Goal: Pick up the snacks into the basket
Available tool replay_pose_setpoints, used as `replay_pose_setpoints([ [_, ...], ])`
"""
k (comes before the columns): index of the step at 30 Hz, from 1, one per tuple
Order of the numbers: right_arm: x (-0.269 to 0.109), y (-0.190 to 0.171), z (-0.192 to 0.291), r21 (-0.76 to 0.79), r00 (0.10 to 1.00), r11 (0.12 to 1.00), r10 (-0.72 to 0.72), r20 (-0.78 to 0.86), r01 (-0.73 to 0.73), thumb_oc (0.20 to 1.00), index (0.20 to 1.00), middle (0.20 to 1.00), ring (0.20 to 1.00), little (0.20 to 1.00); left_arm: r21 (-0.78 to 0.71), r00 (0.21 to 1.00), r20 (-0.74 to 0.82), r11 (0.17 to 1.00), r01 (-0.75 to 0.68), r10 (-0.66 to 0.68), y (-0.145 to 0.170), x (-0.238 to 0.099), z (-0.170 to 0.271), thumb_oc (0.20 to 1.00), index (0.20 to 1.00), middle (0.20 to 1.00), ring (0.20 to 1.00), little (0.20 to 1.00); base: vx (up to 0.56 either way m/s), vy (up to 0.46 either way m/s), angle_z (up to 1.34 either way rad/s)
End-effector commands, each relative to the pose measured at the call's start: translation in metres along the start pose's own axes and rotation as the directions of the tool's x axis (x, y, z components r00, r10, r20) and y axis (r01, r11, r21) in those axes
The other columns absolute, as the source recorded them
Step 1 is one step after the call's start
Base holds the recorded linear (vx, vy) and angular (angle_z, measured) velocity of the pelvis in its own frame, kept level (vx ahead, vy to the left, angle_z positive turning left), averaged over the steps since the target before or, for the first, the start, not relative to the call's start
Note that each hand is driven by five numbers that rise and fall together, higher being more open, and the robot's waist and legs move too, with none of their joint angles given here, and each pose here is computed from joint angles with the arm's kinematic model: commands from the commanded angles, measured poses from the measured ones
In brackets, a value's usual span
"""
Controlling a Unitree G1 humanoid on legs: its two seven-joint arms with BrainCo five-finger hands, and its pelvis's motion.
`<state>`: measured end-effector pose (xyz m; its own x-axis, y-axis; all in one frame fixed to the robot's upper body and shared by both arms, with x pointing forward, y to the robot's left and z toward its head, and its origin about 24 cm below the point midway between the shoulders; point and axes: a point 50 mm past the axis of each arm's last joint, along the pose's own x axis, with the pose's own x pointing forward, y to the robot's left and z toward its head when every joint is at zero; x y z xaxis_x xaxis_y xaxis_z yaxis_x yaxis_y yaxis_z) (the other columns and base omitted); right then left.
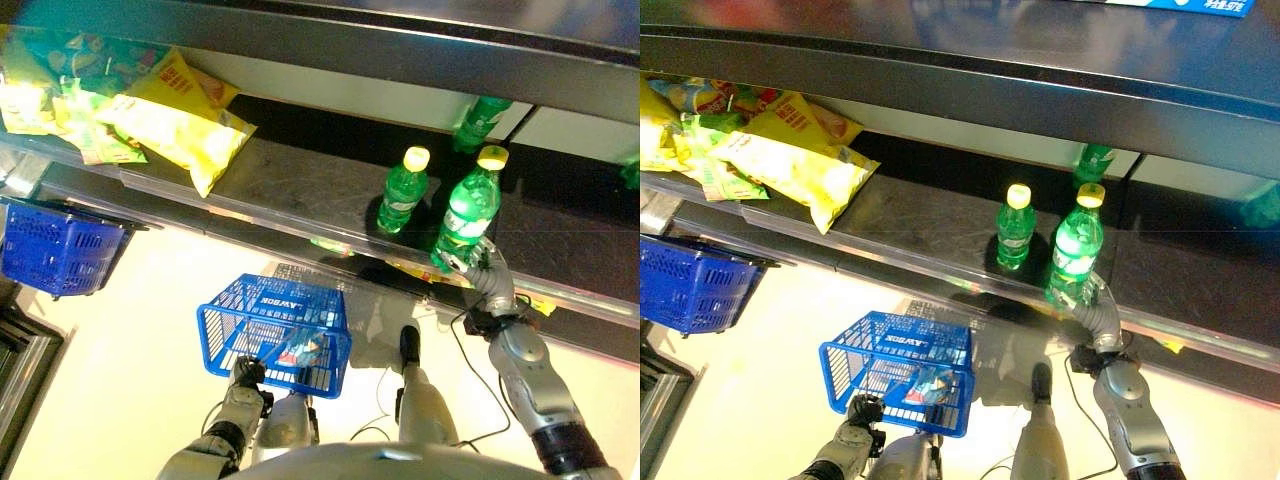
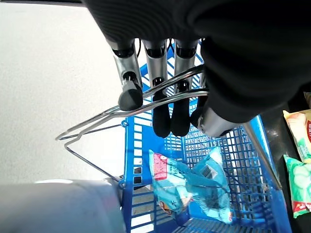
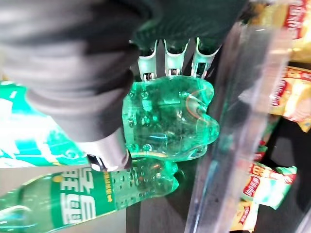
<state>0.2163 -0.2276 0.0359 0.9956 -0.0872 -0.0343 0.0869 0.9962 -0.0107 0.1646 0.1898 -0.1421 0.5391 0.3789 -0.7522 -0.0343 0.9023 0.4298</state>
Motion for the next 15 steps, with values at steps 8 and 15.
replay_pose_setpoints([
  [8,-0.013,-0.012,0.053,-0.159,0.966,0.98,0.155,0.205,-0.123,0.2,0.2,0.2,0.2,0.2,0.023,0.998,-0.057,1.0,-0.021,0.022,0.025,0.008,-0.011,0.2,0.2,0.2,0.2,0.2,0.0,-0.011,-0.05],
  [15,-0.029,-0.02,0.013,-0.355,0.956,0.889,0.279,-0.086,-0.291,0.2,0.2,0.2,0.2,0.2,-0.018,0.999,-0.038,1.0,0.018,-0.018,0.019,0.005,-0.013,0.2,0.2,0.2,0.2,0.2,0.0,-0.003,-0.01],
])
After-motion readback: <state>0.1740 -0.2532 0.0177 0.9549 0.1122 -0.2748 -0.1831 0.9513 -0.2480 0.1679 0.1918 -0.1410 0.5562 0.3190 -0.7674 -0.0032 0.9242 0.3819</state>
